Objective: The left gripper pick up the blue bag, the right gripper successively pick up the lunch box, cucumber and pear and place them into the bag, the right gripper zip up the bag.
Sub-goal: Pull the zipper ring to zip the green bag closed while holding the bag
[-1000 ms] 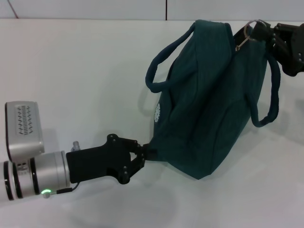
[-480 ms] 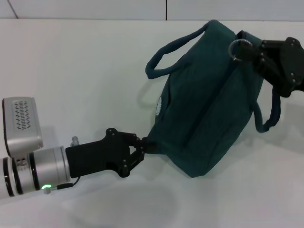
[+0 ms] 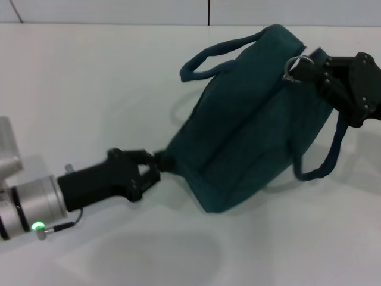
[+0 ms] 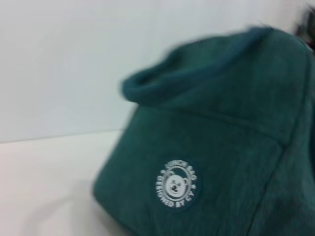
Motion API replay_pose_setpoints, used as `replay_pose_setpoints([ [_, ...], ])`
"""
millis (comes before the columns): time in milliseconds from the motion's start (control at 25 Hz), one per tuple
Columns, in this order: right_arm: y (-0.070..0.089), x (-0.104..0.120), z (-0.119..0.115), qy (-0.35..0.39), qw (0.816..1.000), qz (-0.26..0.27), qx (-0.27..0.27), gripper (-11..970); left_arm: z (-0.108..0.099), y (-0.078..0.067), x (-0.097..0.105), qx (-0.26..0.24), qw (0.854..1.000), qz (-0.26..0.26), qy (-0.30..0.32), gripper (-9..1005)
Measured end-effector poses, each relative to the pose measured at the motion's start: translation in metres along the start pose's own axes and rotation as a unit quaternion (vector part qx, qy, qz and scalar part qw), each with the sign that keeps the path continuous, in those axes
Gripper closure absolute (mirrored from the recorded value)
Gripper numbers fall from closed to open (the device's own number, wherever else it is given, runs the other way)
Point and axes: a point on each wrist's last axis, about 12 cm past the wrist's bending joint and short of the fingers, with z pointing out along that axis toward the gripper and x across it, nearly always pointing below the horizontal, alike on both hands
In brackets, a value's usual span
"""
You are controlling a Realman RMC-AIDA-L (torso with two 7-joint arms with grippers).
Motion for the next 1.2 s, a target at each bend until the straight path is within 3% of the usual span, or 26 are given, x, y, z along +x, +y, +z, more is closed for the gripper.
replay_pose_setpoints([
  [80, 0.000, 0.001, -0.001, 0.002, 1.000, 0.000, 0.004, 953, -0.006, 0.003, -0.004, -0.016, 1.000, -0.014, -0.015, 933],
  [400, 0.001, 0.003, -0.004, 0.005, 1.000, -0.004, 0.011, 953, -0.018, 0.007, -0.016, -0.043, 0.996, -0.013, -0.075, 642],
  [720, 0.001, 0.004, -0.005, 0.005, 1.000, -0.009, 0.012, 953, -0.015, 0.001, -0.041, 0.024, 0.993, 0.017, -0.114, 342],
  [1200, 0.002, 0.004, -0.008, -0.004, 1.000, -0.009, 0.015, 953, 0.014, -0.003, -0.044, 0.051, 0.991, 0.018, -0.122, 252],
])
